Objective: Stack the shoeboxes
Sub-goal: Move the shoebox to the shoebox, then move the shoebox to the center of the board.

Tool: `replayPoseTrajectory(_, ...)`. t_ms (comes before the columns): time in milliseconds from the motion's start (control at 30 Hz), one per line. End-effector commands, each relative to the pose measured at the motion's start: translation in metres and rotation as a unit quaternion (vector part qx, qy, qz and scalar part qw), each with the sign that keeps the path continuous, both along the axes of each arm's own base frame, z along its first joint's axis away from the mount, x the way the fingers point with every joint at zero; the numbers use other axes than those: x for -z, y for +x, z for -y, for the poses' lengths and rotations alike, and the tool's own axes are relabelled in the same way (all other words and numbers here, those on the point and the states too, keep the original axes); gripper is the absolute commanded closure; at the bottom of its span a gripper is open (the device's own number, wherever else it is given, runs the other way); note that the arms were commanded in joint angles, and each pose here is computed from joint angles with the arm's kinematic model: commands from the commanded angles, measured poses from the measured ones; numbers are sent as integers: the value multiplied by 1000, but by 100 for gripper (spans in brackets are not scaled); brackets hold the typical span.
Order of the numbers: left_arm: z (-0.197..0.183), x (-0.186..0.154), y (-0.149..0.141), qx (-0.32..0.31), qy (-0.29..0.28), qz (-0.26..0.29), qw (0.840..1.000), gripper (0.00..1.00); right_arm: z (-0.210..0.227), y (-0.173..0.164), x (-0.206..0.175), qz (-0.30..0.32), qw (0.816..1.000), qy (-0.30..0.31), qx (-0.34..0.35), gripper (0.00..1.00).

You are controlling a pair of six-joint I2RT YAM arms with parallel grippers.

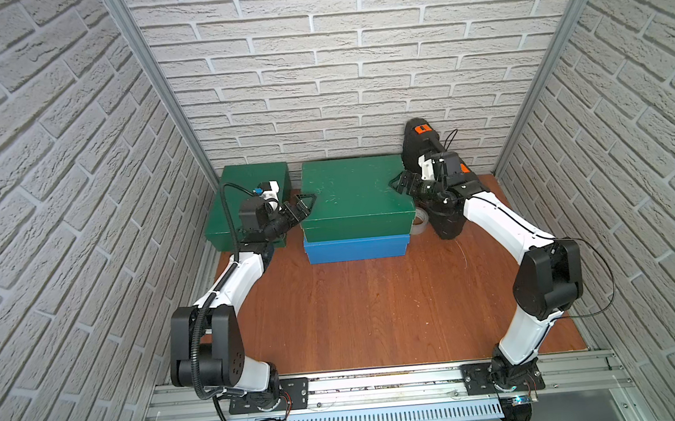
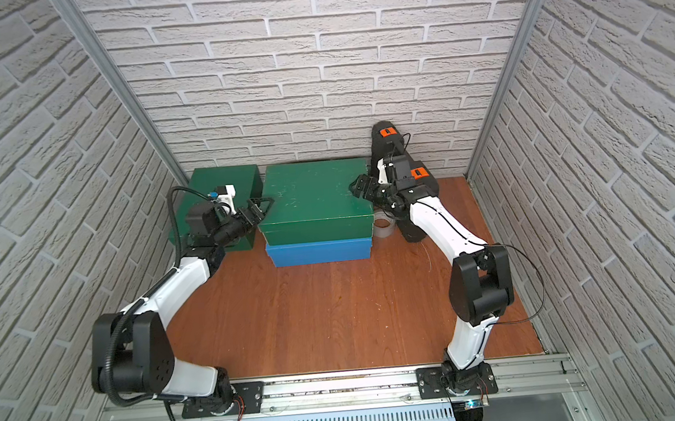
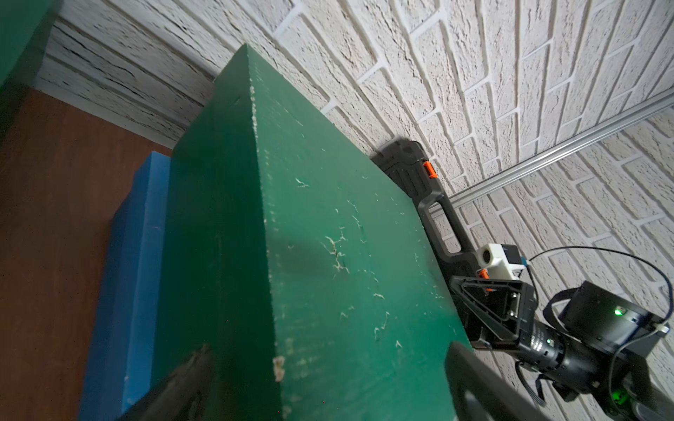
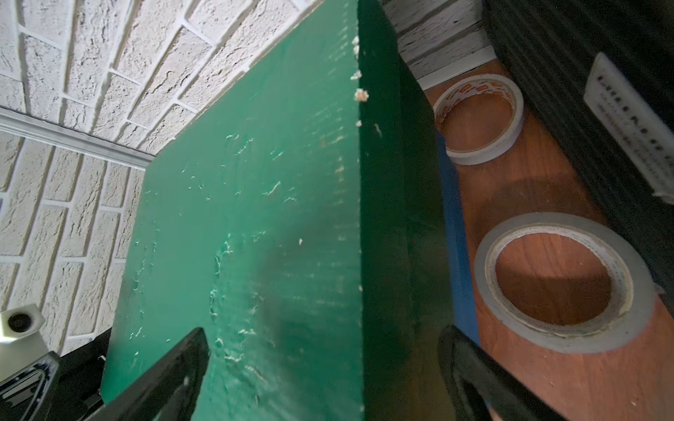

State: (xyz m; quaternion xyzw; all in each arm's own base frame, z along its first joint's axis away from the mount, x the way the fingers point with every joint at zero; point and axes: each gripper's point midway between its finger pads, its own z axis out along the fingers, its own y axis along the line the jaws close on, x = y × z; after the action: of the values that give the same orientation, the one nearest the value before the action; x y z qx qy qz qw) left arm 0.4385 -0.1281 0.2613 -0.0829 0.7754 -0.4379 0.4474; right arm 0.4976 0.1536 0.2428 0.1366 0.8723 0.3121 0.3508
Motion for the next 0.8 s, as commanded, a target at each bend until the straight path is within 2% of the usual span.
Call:
replayPoseTrajectory(0,-22,-14,-2,-29,11,19,999,2,11,2,-42,46,999,-14,15,1)
replayPoseTrajectory(200,-61,-48,-19,-78,34,37,996,2,30,-19,-91,82,995,-35,37,1)
replayPoseTrajectory(400,-101,-76,-53,-153,76,58,984,2,33,-79,-135,130,990,-35,46,1)
replayPoseTrajectory(533,-130,-76,-74,-210,73,54,974,2,1,-134,-150,172,984,-44,9,1)
replayPoseTrajectory(667,-159,-80,-85,-257,66,66,962,2,-54,-182,-147,194,978,-37,-68,1)
replayPoseTrajectory(767,-186,-57,-82,-299,49,16,953,2,-84,-210,-136,196,973,-40,-114,1)
